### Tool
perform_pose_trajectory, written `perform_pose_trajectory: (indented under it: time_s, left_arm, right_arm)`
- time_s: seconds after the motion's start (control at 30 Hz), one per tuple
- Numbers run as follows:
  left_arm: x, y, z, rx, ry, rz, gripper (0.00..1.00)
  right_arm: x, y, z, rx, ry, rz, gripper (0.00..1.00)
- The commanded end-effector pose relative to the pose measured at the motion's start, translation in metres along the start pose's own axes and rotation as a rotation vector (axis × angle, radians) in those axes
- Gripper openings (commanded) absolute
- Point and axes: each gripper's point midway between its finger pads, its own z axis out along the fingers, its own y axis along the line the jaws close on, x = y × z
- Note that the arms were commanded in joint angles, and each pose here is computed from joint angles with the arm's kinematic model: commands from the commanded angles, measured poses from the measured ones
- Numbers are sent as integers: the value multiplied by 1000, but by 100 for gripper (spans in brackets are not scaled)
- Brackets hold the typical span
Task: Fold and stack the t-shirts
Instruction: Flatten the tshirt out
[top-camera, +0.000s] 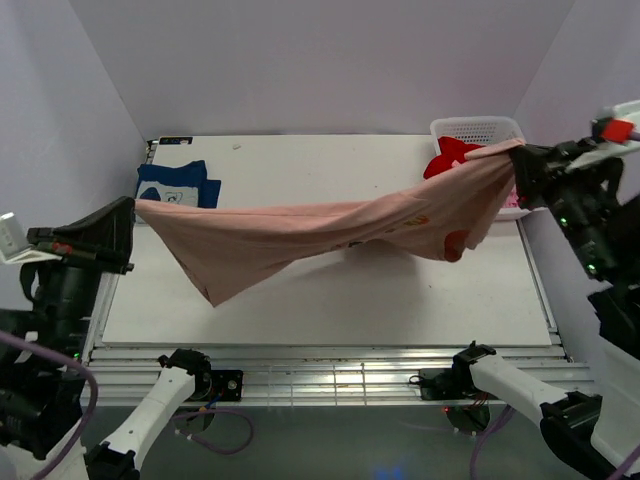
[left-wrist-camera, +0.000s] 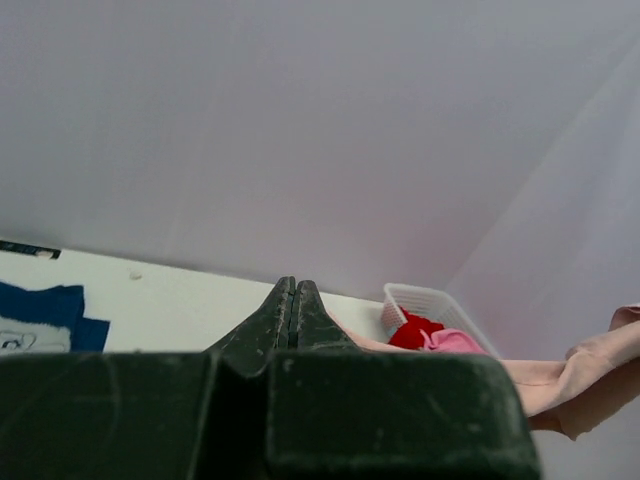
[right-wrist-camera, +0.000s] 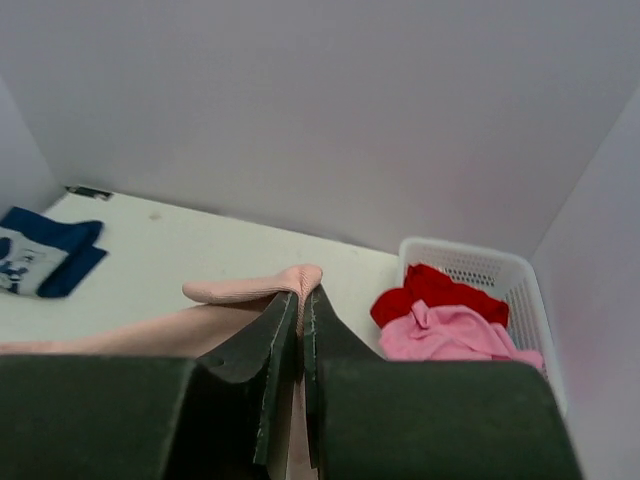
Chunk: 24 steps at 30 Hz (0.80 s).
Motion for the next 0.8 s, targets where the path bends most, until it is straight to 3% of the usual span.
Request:
perform_pose_trajectory:
  time_s: [0.0, 0.23, 0.4, 0.53, 0.57, 0.63, 0.67, 0.7, 0.77]
  left_arm:
    - [-19, -23, -38, 109, 37, 10, 0]
    - [-58, -59, -76, 242, 18, -22, 0]
    - [-42, -40, -60, 143, 48, -31, 0]
    - [13, -2, -13, -11, 122, -14, 0]
    - [49, 11, 8, -44, 181, -10, 0]
    - [81, 25, 34, -86, 200, -19, 0]
    - [102, 36, 44, -117, 228, -18, 0]
    - [144, 59, 55, -192, 296, -2, 0]
    - [182, 81, 79, -271, 336, 11, 0]
  right_arm:
    - [-51, 24, -56, -191, -136, 18, 8]
    - [-101, 25, -128, -268, -312, 41, 9]
    - [-95, 11, -120, -180, -304, 40, 8]
    - [-71, -1, -74, -76, -229, 13, 8]
    - [-47, 0, -50, -56, -159, -2, 8]
    - [-26, -5, -13, 3, -106, -31, 8]
    - [5, -2, 12, 16, -29, -50, 8]
    - [10, -5, 29, 45, -38, -54, 8]
    - [60, 1, 72, 53, 66, -91, 8]
